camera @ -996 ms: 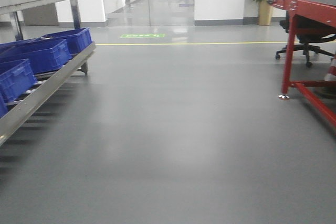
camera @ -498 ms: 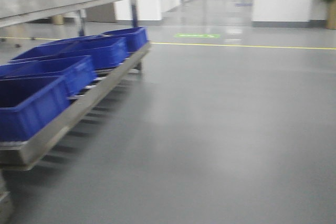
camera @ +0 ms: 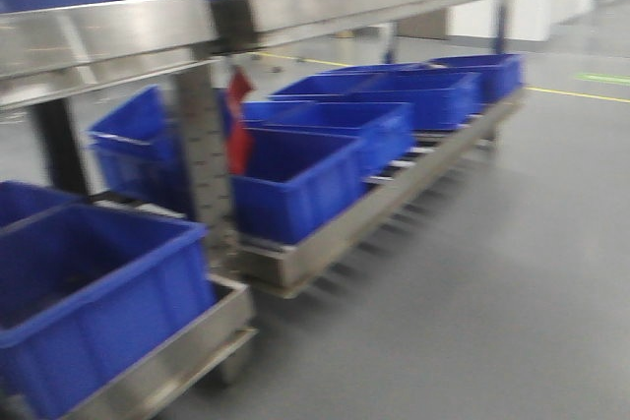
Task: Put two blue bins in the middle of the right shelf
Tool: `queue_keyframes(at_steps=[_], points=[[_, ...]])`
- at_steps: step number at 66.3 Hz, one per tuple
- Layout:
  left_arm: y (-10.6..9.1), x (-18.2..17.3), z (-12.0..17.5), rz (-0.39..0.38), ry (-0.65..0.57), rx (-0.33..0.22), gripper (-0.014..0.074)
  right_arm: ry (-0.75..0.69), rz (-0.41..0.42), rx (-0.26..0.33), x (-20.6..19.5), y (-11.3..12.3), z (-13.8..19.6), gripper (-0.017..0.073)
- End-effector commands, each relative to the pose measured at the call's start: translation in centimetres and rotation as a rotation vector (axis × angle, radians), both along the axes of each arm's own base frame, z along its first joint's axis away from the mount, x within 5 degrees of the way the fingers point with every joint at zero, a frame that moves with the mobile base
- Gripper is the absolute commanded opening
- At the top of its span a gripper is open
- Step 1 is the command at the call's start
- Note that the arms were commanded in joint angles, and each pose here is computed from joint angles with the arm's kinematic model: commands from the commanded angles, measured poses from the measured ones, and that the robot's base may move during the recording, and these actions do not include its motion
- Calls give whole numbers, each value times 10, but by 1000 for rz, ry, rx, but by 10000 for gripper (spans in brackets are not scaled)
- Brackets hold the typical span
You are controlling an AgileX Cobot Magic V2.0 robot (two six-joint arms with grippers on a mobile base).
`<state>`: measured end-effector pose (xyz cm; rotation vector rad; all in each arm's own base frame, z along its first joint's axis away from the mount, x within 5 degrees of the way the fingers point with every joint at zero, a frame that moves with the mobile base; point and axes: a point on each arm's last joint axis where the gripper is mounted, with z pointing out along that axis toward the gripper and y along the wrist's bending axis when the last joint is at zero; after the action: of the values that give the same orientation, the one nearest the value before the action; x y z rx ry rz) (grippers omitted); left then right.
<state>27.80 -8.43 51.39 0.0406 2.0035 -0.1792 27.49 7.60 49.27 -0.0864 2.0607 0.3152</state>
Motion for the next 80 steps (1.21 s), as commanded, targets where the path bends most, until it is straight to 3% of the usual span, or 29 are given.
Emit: queue_keyframes(at_steps=[1,80], points=[[6,-4,12,20,-86,23,-111,-48,-7,-36,-5,-5,8,-166],[6,-4,12,20,-86,23,-111,-50,-7,-35,-5,-5,9,-166]])
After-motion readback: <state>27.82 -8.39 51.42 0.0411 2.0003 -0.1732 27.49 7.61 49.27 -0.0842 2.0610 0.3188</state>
